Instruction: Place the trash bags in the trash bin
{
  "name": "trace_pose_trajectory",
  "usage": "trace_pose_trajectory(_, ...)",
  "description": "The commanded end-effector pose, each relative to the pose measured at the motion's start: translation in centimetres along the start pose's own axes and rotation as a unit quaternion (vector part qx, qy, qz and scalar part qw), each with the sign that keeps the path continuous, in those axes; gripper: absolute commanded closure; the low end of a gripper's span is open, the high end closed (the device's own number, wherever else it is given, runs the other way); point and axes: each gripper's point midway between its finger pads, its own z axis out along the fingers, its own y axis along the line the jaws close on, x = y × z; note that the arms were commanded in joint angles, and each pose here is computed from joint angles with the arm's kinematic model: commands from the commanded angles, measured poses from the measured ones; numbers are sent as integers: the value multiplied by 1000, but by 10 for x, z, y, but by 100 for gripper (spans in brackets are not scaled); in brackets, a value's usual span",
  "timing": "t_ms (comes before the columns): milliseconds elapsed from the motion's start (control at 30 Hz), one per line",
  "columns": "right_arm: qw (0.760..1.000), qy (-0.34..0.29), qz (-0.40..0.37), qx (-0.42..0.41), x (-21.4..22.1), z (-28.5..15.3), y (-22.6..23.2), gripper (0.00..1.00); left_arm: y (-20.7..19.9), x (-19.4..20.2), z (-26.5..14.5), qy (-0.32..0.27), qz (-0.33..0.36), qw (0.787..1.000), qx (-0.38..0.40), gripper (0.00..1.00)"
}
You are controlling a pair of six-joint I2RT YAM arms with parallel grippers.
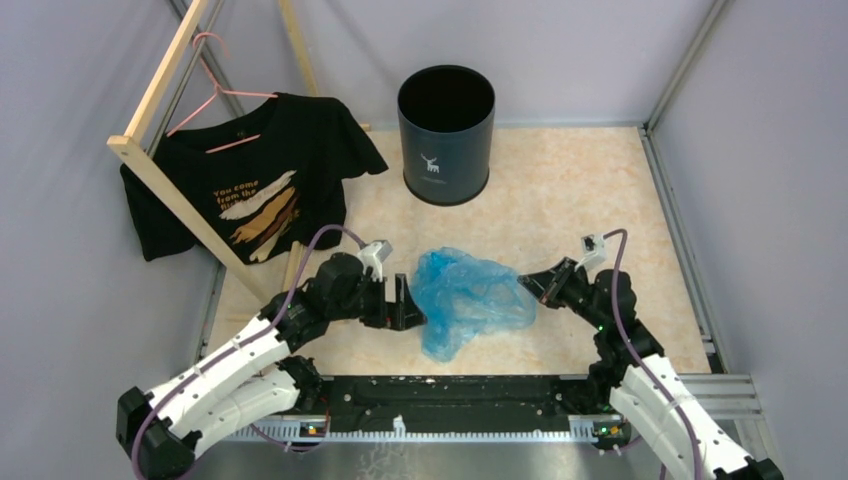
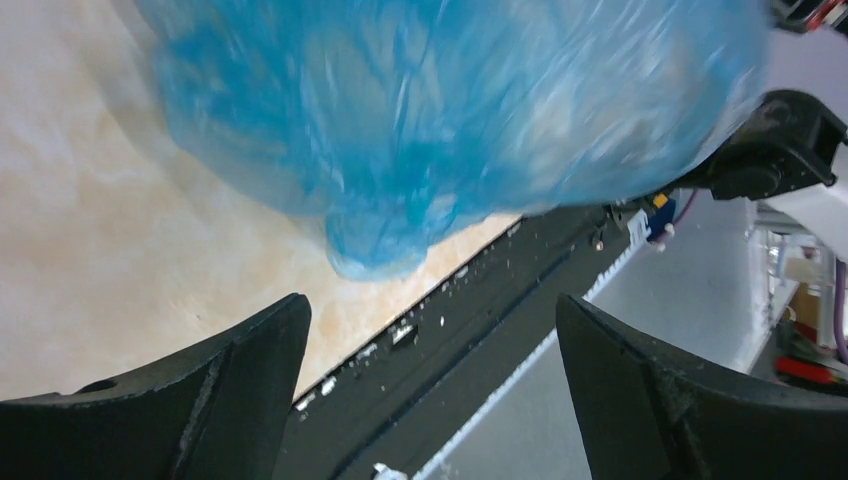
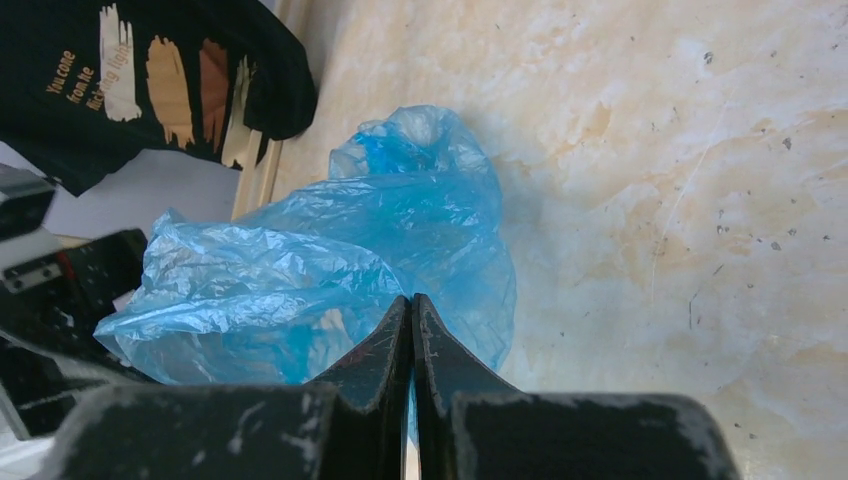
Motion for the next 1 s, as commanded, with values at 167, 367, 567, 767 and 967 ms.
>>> trace_pose_trajectory(167, 1000, -8, -17, -24, -17, 0, 25, 100, -11, 32, 24, -11, -76, 990, 119, 10)
trace_pose_trajectory(367, 999, -8, -2, -38, -13, -5, 28, 100, -7, 17, 48, -38, -45, 993, 106, 12)
trace_pose_trajectory(567, 1000, 1, 3, -27, -7, -8, 23, 100, -6, 16, 73, -23, -43, 993, 103, 28)
trace_pose_trajectory(767, 1000, 8, 5, -28, -2, -7, 19, 100, -3, 23, 78, -21, -55, 992, 109, 55)
trace_pose_trajectory(967, 1000, 7, -1, -7, -2, -3, 10, 100, 8, 9, 74, -26, -44, 998, 44, 87)
